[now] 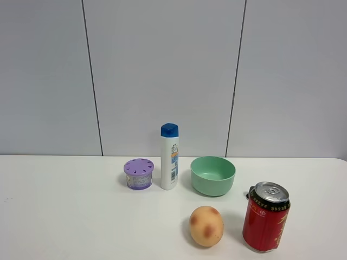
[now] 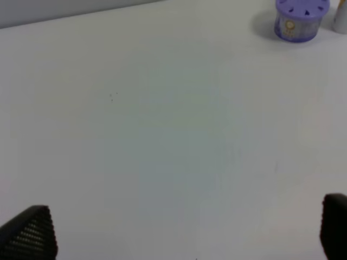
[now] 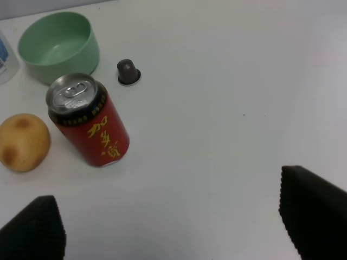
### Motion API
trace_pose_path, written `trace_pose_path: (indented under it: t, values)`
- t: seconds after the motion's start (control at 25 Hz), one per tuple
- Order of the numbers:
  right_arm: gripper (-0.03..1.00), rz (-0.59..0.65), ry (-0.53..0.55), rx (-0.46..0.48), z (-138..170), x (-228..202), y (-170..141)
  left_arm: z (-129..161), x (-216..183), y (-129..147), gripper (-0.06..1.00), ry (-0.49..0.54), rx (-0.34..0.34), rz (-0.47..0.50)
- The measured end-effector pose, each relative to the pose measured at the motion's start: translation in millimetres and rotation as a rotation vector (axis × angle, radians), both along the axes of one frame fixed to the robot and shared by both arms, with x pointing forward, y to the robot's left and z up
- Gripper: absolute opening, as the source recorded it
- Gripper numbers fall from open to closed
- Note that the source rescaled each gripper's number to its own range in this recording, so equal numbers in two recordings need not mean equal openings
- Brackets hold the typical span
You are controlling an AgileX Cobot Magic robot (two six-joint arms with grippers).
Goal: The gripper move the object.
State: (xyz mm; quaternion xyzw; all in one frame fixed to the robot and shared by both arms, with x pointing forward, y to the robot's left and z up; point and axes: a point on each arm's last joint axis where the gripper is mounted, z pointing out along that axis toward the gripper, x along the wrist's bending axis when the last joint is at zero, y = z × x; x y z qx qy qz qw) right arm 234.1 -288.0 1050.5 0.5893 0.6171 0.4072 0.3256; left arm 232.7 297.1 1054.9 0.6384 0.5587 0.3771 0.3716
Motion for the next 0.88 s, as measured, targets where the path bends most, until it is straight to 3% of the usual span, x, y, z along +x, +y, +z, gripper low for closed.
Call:
trace_pose_path:
  t: [0.88]
  values:
    - [0.25,0.000,0.000,0.001,0.0,0.0,0.0,0.0,0.0,0.0,1.00,0.000,0.000,0.000]
